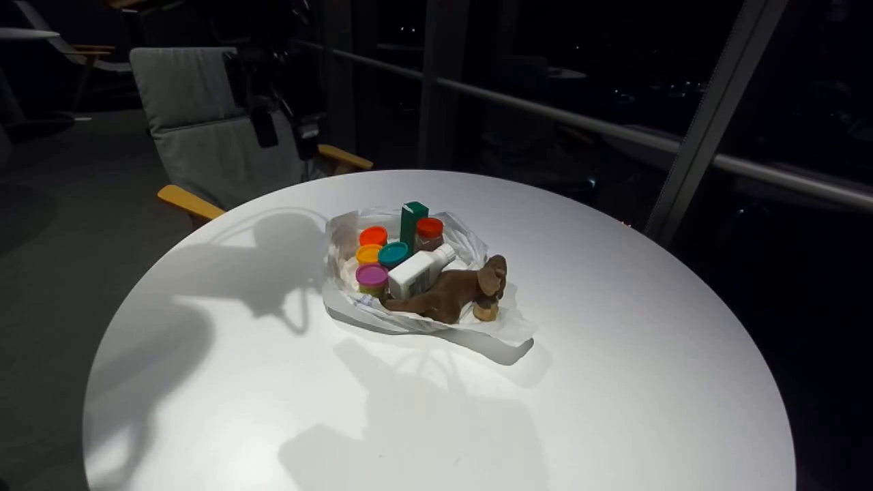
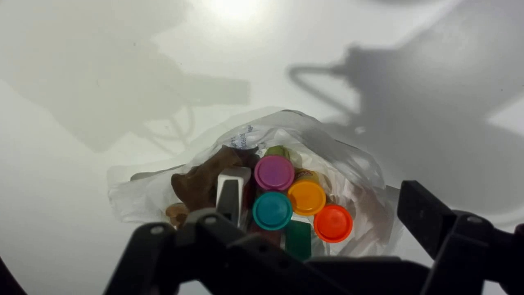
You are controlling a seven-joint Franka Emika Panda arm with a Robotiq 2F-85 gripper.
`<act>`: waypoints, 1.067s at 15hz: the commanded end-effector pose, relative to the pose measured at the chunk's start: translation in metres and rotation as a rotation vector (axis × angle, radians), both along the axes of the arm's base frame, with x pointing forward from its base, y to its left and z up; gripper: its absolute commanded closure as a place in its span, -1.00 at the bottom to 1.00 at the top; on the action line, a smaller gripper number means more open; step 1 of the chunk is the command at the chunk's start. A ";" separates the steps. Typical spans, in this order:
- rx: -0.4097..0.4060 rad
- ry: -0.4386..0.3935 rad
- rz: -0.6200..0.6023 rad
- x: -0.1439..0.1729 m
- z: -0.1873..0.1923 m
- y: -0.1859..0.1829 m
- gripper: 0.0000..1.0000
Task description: Remove the objects from the plastic bag and put them on the table.
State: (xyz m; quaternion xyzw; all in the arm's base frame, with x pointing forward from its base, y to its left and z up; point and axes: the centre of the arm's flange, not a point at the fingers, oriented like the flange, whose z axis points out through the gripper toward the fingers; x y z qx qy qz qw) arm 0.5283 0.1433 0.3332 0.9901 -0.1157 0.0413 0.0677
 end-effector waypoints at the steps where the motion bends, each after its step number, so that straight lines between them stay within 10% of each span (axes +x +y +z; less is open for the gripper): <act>1: -0.009 -0.018 -0.030 0.075 -0.029 0.024 -1.00; 8: -0.043 -0.039 -0.062 0.172 -0.076 0.012 -1.00; 16: -0.012 0.018 -0.098 0.214 -0.114 -0.029 -1.00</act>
